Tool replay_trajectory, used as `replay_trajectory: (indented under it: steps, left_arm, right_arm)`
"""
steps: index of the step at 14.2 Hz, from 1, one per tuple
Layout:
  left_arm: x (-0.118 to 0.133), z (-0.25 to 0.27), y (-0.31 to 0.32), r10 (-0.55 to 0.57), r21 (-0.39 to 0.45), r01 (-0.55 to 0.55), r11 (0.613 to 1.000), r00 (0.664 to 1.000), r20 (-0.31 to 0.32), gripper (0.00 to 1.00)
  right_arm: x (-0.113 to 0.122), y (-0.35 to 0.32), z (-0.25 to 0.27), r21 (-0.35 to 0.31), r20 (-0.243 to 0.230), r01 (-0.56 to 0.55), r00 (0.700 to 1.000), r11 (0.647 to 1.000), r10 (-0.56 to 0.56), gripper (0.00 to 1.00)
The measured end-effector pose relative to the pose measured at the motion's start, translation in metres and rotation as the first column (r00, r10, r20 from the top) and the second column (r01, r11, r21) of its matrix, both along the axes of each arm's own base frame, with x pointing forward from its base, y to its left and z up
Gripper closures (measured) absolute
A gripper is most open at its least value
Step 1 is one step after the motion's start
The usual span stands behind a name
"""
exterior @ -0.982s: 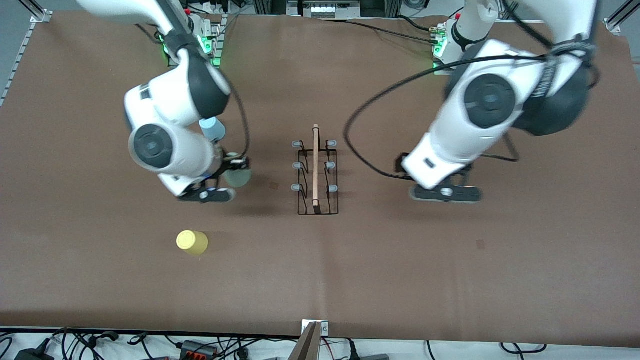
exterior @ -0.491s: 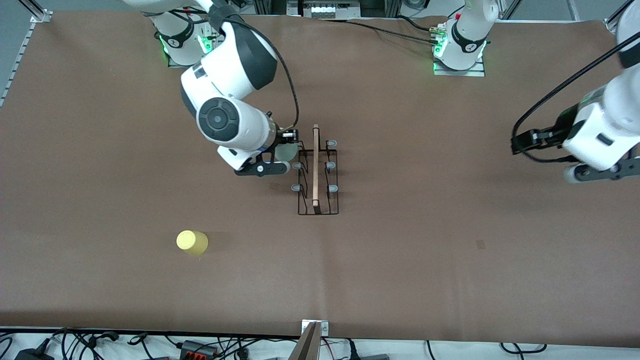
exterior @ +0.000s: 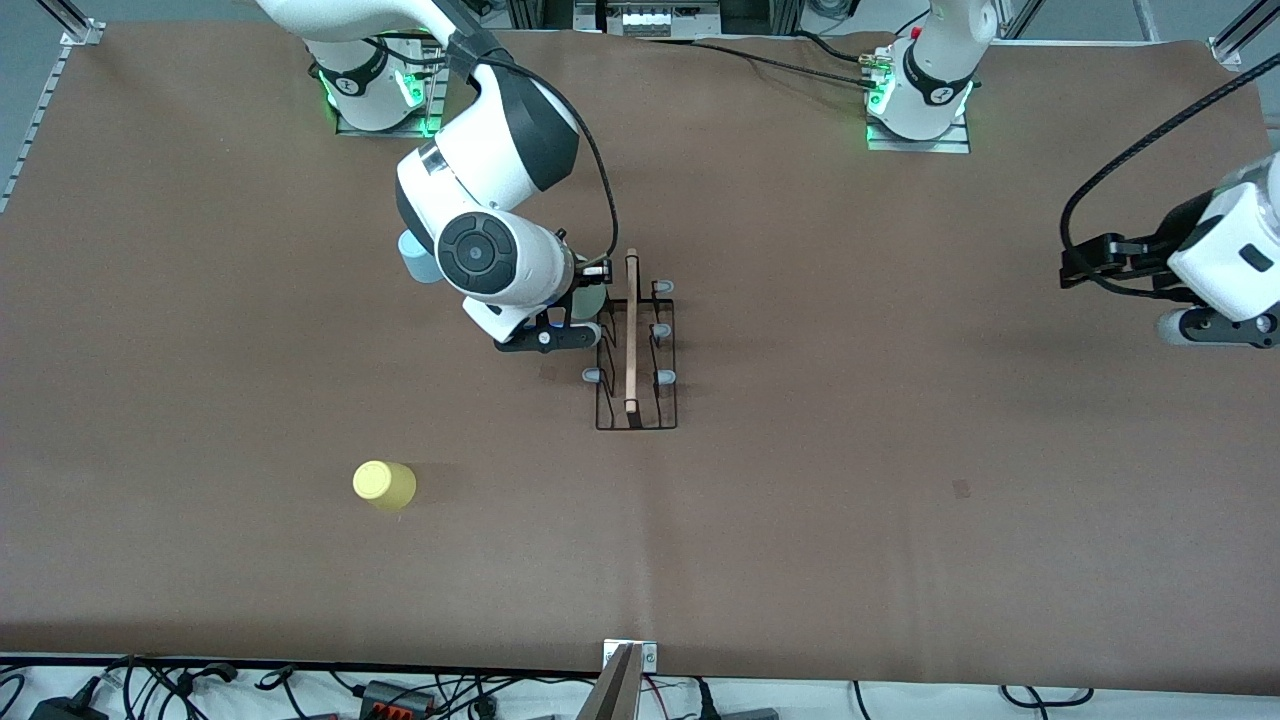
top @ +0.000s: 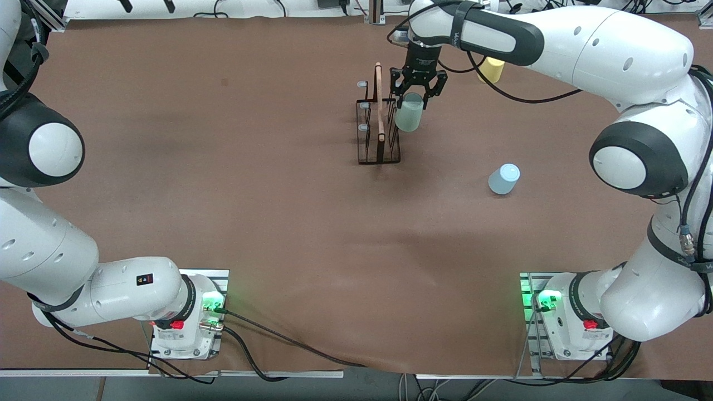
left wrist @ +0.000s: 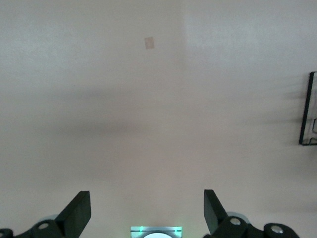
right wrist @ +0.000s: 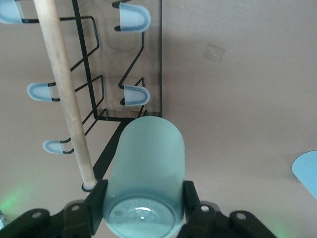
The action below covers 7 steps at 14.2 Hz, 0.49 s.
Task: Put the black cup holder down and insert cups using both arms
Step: 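Lower the teal cup onto a rack peg and open the right gripper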
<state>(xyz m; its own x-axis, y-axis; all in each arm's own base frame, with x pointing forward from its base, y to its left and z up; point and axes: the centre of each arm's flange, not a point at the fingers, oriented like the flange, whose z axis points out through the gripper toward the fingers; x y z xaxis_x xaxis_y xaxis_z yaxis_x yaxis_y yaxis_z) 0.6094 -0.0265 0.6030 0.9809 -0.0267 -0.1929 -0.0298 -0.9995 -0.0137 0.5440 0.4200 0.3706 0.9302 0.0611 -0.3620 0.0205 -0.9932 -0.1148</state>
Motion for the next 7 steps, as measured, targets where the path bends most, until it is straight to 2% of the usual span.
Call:
replay_trajectory:
  steps: [2, 4, 7]
  left_arm:
    - [-0.002, -0.008, 0.011, 0.011, 0.004, -0.011, 1.0, 1.0, -0.017, 0.0]
    - [-0.006, -0.017, 0.019, 0.028, 0.005, -0.028, 1.0, 1.0, 0.006, 0.0]
    - [-0.035, -0.025, 0.014, 0.021, 0.031, -0.023, 0.999, 0.999, 0.048, 0.0]
  right_arm:
    - [-0.002, 0.008, -0.011, 0.002, 0.003, -0.006, 1.0, 1.0, 0.006, 0.34]
    - [-0.005, 0.014, -0.018, 0.002, 0.002, -0.012, 1.0, 1.0, 0.012, 0.34]
    - [-0.008, 0.018, -0.026, -0.003, -0.007, -0.019, 1.0, 1.0, 0.019, 0.34]
